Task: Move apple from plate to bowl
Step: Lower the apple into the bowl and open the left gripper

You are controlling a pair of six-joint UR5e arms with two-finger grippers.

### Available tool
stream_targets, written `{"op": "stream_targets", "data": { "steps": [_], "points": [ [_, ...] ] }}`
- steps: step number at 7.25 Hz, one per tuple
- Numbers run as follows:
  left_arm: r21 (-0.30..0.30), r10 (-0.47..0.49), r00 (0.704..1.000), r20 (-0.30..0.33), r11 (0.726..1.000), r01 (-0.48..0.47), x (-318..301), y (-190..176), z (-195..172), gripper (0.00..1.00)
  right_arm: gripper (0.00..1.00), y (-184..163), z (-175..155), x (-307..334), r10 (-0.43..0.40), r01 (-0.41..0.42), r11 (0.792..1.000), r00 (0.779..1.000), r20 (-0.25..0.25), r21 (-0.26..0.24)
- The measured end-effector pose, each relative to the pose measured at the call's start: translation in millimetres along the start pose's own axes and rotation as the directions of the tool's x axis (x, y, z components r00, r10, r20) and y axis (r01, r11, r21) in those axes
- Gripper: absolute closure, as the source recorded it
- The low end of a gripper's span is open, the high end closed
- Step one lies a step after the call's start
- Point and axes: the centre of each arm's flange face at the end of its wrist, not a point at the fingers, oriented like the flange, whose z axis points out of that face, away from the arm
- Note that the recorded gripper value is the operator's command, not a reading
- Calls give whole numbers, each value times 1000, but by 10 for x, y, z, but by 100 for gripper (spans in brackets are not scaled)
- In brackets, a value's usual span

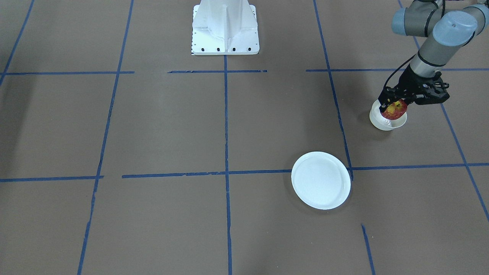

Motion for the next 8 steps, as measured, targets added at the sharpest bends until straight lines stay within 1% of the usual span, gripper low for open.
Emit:
{"op": "stream_targets", "data": {
  "steps": [3, 4, 5, 8],
  "points": [
    [-8, 33, 999, 8, 999, -33, -63, 7, 51, 100, 0, -2, -2, -1, 0, 0, 1000, 1000, 0, 0],
    [-13, 39, 999, 8, 999, -39, -77, 15, 56, 57, 0, -1, -1, -1, 0, 0, 1000, 1000, 0, 0],
    [-19, 40, 999, 7, 999, -40, -78, 20, 59, 1, 0, 0, 0, 0, 0, 0, 1000, 1000, 0, 0],
    [-27, 41, 999, -4, 999, -41, -64, 32, 30, 0, 0, -2, -2, -1, 0, 0, 1000, 1000, 0, 0]
  ]
}}
